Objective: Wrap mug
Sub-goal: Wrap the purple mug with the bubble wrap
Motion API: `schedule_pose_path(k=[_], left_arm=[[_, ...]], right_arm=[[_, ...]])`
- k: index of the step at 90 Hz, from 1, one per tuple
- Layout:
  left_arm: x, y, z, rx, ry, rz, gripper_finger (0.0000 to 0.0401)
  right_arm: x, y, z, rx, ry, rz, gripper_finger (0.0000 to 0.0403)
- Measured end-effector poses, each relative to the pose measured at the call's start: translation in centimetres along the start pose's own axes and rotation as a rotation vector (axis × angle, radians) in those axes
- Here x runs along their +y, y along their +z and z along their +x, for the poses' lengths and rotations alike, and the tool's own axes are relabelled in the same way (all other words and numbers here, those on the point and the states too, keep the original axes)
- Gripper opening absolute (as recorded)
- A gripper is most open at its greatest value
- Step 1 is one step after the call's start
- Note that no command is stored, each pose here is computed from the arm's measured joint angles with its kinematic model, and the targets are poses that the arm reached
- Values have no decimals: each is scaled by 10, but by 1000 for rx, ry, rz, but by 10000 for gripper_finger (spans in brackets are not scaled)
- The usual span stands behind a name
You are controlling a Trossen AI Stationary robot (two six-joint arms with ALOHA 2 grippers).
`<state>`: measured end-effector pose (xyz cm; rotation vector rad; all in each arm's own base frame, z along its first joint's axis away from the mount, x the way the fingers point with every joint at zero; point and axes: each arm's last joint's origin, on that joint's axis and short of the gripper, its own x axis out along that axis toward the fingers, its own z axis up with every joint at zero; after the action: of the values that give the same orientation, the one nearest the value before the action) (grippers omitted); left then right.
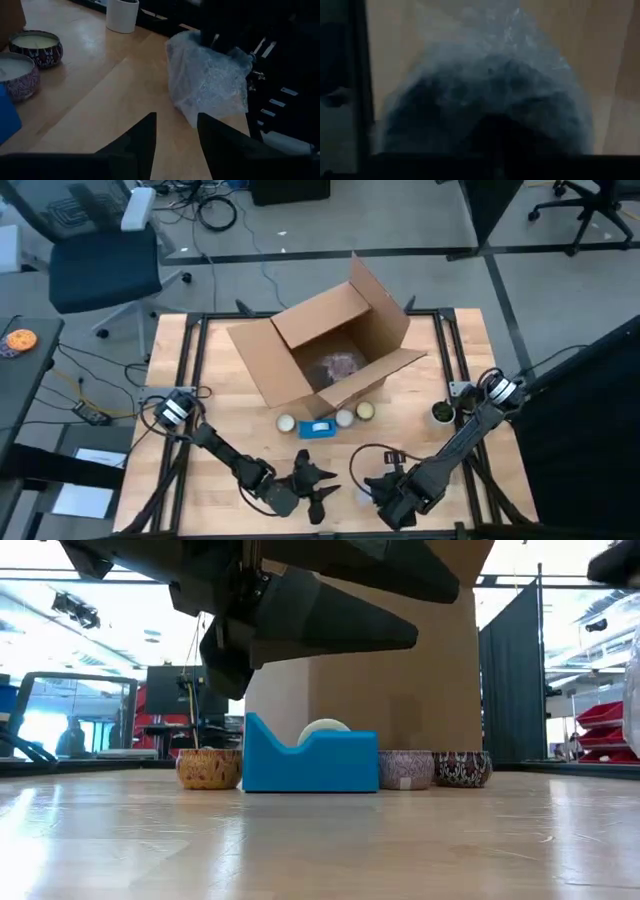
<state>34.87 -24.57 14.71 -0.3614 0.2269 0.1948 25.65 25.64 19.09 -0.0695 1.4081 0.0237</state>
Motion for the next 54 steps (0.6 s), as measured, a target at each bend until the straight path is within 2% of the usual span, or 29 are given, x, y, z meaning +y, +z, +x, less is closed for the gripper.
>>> schedule_pose_path(k=[10, 18, 40, 54], left_arm=[[0, 0, 0, 0, 0, 0, 129], [0, 0, 0, 0, 0, 0, 129], [0, 0, 0, -1, 1, 0, 129], [0, 0, 0, -1, 2, 0, 129]], right_arm=[[0, -1, 6, 36, -5, -2, 0], [1, 1, -1, 36, 14, -13, 0], [1, 1, -54, -57, 65, -16, 0], [1, -4, -65, -124, 38, 31, 0]])
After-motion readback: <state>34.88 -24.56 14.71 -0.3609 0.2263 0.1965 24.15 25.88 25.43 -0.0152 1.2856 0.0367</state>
